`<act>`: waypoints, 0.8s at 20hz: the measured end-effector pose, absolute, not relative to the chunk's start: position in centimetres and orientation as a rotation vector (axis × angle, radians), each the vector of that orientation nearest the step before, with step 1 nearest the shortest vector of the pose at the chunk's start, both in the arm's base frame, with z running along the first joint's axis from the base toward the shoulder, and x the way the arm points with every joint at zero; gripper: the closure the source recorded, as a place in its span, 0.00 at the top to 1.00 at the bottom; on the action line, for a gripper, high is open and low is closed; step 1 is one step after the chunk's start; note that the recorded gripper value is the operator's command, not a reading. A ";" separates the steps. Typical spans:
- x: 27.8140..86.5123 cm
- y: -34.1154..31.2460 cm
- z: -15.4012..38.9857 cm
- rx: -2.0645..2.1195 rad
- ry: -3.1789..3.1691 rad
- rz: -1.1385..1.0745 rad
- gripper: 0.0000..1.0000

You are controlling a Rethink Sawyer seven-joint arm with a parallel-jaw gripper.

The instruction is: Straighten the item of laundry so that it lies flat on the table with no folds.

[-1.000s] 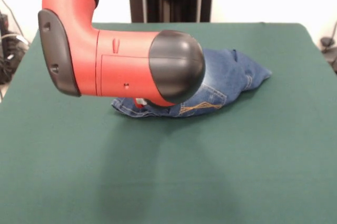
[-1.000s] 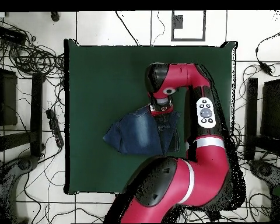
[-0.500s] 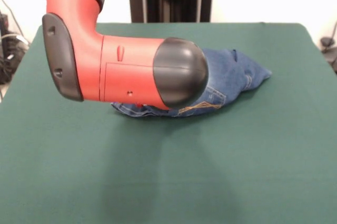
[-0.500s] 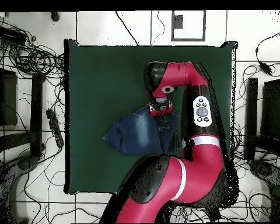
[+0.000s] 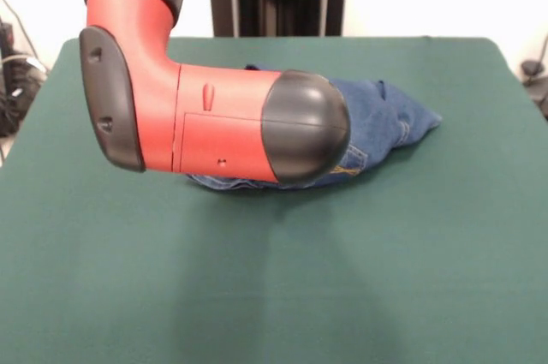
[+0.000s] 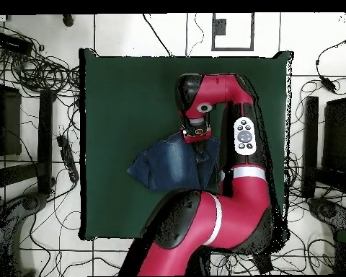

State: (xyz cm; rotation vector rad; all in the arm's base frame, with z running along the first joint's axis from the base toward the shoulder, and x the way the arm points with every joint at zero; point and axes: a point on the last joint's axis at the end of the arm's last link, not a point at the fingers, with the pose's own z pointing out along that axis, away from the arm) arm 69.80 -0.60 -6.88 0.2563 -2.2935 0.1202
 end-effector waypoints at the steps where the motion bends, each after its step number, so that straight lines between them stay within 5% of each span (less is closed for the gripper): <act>1: 69.8 -0.6 -7.0 0.255 -2.293 0.120 0.00; 16: 69.9 -0.9 -6.9 0.244 -2.296 0.111 0.00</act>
